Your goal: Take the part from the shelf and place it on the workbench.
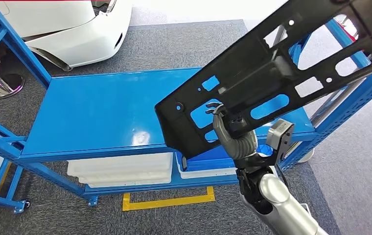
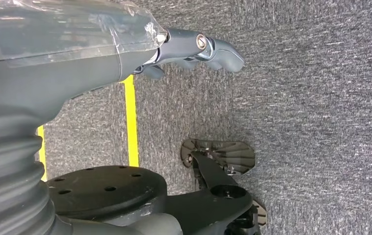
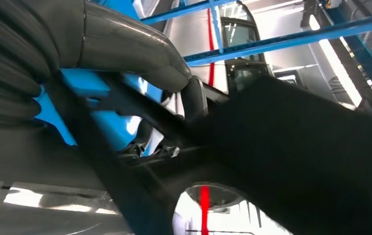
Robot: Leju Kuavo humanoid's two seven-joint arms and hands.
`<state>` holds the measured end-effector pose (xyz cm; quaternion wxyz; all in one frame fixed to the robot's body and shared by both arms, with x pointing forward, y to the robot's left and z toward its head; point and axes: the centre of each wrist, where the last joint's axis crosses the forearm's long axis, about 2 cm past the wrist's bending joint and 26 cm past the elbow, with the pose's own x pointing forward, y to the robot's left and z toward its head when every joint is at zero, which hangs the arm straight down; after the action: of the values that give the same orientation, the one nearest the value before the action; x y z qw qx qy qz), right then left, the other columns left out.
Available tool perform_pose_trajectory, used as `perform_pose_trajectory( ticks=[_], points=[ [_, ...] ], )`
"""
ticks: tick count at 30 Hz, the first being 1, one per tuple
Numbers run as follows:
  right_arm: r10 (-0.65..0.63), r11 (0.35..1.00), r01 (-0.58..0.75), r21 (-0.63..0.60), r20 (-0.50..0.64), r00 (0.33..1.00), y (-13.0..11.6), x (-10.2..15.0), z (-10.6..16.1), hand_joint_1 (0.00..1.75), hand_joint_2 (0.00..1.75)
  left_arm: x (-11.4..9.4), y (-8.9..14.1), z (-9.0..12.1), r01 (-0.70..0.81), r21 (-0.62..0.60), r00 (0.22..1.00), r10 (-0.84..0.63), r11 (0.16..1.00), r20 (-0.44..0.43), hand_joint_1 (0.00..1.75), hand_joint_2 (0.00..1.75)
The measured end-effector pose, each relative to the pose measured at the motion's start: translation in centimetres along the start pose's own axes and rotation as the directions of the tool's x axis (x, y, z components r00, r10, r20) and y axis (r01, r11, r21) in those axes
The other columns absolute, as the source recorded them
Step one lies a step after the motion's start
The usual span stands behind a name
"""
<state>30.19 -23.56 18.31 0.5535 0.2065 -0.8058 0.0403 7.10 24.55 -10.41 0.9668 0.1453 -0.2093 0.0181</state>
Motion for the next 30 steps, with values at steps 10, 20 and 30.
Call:
perform_pose_trajectory(
  ticks=[10,20,30],
  points=[
    [-0.014,0.999,0.012,-0.033,-0.057,0.998,-0.1,-1.5,0.6,1.75,1.75,0.0,0.0,0.0,0.002,0.021,1.0,-0.002,1.0,0.01,0.0,1.75],
    [0.079,0.997,-0.081,-0.01,-0.107,0.991,-0.3,-1.9,0.7,1.75,1.75,0.0,0.0,0.0,0.004,0.021,1.0,-0.004,1.0,0.013,0.0,1.75],
    [0.153,0.988,-0.152,0.017,-0.126,0.98,-0.3,-1.7,0.4,1.75,1.75,0.0,0.0,0.0,0.004,0.02,1.0,-0.004,1.0,0.013,0.0,1.75]
  ],
)
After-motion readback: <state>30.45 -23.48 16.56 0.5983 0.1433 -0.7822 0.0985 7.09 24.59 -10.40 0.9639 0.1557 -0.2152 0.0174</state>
